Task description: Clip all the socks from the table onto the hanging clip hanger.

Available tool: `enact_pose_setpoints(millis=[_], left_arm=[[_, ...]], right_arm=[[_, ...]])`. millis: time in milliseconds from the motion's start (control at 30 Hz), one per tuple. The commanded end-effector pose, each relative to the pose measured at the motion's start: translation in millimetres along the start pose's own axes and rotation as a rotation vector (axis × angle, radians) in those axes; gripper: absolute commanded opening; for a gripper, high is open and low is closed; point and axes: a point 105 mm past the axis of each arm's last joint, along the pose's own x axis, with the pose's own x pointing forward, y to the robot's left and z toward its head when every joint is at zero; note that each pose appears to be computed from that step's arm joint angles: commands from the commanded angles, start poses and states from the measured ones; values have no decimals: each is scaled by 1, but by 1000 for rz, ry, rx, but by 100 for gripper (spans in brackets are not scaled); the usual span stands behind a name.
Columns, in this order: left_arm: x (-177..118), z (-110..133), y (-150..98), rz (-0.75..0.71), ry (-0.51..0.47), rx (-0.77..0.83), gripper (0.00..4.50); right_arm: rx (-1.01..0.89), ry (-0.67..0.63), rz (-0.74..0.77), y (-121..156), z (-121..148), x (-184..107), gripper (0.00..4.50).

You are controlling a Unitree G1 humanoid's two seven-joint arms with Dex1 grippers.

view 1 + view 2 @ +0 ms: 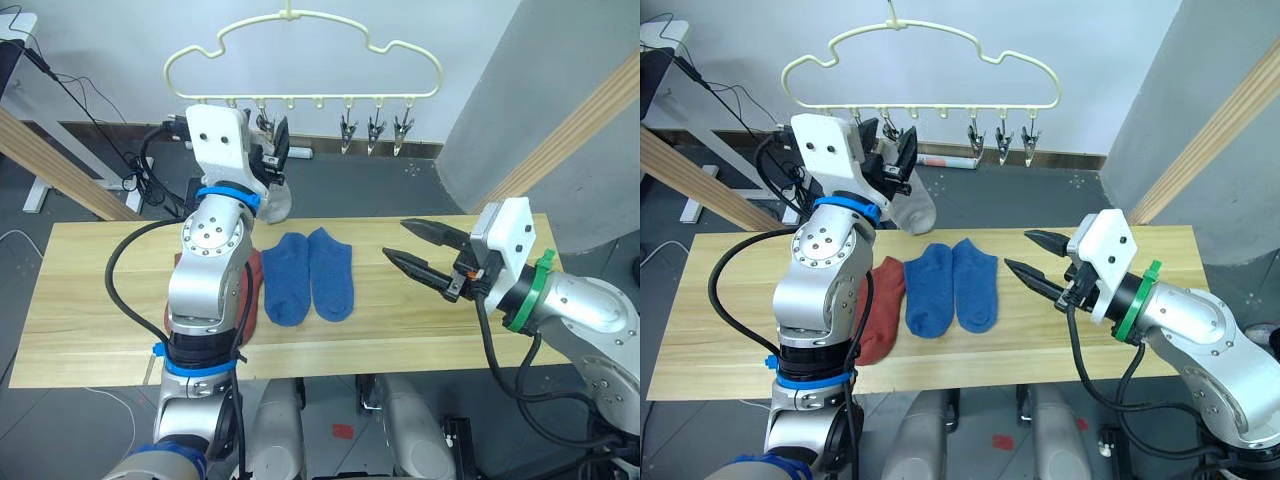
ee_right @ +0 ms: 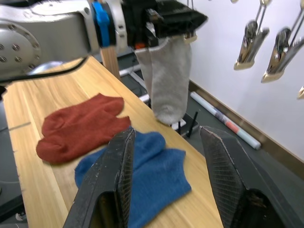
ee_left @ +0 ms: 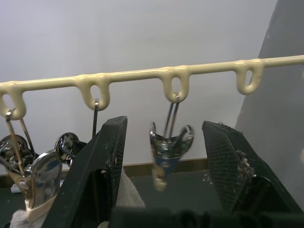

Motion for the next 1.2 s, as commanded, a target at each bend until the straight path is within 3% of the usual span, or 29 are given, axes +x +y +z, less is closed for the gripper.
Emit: enact_pose_setpoints(millis=[33, 1200], left_arm=[[-8, 14, -3, 25, -59, 14, 271], [-10, 17, -13, 35, -107, -4, 271]], right_arm=[[-31, -74, 39, 1, 18, 1, 223], [-32, -55, 14, -6, 11, 0, 223]])
